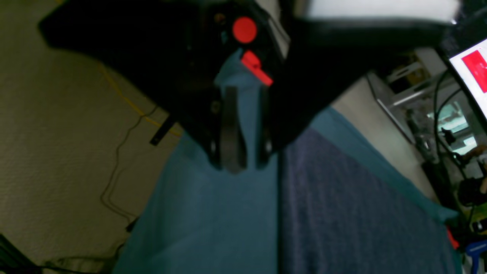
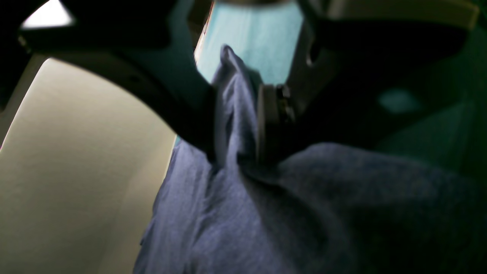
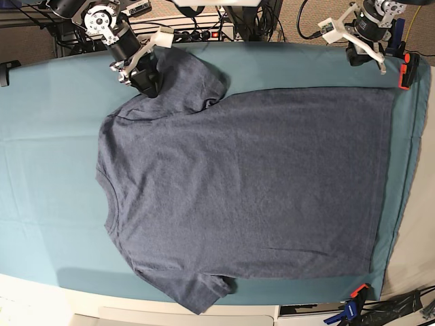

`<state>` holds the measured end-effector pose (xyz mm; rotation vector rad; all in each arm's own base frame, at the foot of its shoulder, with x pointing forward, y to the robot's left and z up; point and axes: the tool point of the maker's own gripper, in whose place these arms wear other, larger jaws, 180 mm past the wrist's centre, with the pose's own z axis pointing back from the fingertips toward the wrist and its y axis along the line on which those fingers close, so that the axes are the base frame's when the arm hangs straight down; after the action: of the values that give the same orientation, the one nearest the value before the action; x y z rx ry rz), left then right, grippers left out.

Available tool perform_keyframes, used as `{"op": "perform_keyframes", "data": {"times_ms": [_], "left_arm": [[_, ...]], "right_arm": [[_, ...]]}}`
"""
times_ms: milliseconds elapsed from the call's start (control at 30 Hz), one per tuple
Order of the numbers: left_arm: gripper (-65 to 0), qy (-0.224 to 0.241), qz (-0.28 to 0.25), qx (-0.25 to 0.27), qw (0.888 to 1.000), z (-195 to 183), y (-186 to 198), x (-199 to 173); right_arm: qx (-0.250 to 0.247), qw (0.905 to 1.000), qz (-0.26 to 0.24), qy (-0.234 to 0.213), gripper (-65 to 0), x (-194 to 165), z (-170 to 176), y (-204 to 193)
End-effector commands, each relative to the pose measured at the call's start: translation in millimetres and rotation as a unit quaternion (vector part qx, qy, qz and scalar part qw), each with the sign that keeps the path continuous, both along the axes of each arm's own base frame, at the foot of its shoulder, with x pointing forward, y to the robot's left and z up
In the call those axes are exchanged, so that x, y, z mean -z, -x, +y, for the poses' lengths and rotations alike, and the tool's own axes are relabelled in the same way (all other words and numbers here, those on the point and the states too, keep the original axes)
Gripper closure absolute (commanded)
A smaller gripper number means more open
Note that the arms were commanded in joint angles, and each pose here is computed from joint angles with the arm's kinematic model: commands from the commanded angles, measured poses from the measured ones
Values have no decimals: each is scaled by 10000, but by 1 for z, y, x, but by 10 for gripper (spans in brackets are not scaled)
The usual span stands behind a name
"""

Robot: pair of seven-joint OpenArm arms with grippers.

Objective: Fold the T-shirt properly
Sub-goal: 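Grasp the gray T-shirt's sleeve with the right gripper, then release the sleeve and shift the right gripper along the shoulder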

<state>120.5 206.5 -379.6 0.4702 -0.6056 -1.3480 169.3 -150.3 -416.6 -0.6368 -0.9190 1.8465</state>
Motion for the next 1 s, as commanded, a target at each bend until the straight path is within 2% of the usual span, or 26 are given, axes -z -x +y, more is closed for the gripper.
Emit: {"op": "perform_keyframes", "data": {"times_ms": [0,167,333,467,700,800,967], "left_arm": [[-102,-23,-111,41,9999,1,-3,-6],[-102,-20,-110,42,9999,0,-3,-6],[-102,6,-110,42,9999,0,-3,-6],[-102,47,-84,8,10000,-1,-2,-5],[-102,48,-85,-7,10000,-1,-2,-5],[-102,44,-86,-11,10000,-1,-2,-5],[-102,45,-85,-12,10000,-1,-2,-5]], "right_arm": [[68,9895,1256,707,-180,40,-28,45],[-179,9812,1672,942,-182,35,-39,75],[-489,9789,1792,855,-182,10,-31,96],[-686,9734,2010,854,-182,-2,-25,108],[-601,9754,2011,667,-182,-3,-17,106],[-740,9797,1734,685,-181,-7,-12,100],[-837,9946,483,388,-181,-36,1,68]]}}
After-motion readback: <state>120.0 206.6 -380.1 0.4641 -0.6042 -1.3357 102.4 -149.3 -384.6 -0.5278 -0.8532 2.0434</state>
